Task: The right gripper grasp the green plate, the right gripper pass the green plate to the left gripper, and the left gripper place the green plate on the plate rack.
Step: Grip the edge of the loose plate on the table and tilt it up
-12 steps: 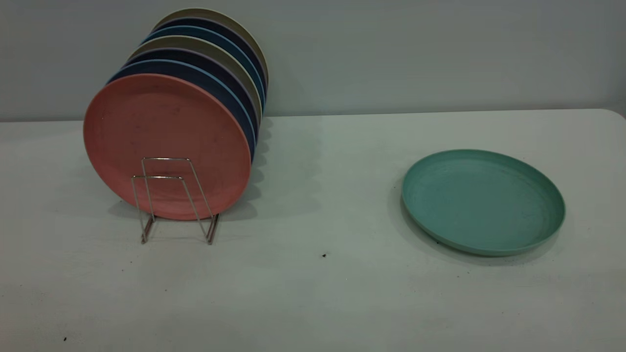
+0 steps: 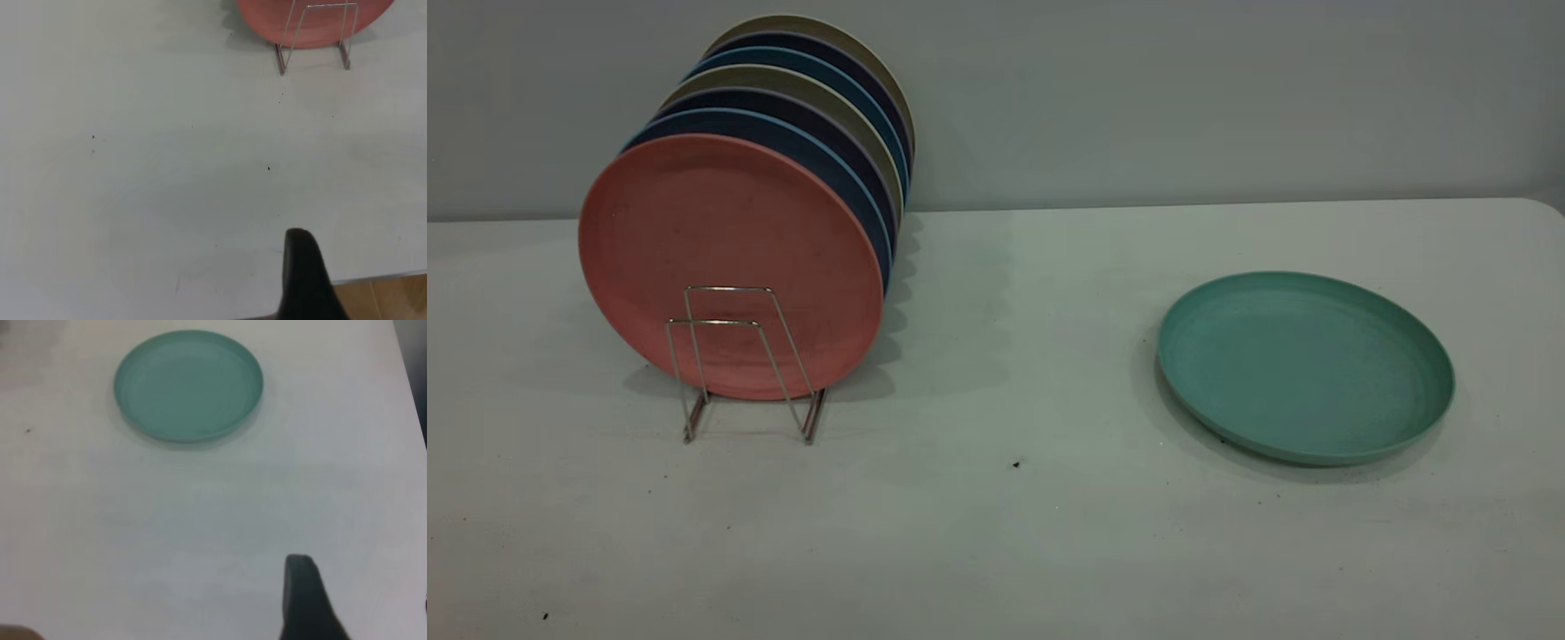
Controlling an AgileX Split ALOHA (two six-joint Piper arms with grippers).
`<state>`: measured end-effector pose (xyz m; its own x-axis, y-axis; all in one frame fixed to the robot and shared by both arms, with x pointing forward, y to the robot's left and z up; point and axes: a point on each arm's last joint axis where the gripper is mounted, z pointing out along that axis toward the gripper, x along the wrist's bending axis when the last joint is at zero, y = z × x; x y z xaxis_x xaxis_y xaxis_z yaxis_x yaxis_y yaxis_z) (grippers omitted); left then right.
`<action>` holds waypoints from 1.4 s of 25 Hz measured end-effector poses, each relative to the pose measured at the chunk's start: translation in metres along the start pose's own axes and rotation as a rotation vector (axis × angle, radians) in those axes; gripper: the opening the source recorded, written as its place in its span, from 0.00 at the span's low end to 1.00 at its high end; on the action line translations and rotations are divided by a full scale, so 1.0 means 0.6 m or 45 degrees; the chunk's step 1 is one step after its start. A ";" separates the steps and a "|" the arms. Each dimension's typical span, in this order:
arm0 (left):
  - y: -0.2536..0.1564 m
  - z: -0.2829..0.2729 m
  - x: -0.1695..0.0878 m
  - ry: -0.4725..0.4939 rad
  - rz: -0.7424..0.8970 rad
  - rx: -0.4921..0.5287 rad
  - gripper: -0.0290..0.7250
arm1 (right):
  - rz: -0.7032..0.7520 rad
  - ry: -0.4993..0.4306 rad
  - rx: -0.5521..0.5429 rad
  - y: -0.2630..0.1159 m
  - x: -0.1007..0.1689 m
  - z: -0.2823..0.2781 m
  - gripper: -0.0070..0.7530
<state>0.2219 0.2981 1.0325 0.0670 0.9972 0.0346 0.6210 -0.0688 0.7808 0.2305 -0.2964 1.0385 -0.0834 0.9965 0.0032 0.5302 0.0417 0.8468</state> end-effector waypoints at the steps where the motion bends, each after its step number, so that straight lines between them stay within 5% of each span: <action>1: 0.000 0.000 0.000 0.000 0.000 0.000 0.67 | 0.000 0.000 0.000 0.000 0.000 0.000 0.59; 35: 0.004 -0.002 -0.002 -0.019 -0.083 -0.020 0.67 | -0.001 0.001 0.000 0.002 0.000 0.000 0.59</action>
<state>0.2222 0.2967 1.0350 0.0387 0.9989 -0.0260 0.6121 -0.0032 0.7907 0.2313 -0.2963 1.0394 -0.0843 0.9964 0.0032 0.5302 0.0422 0.8468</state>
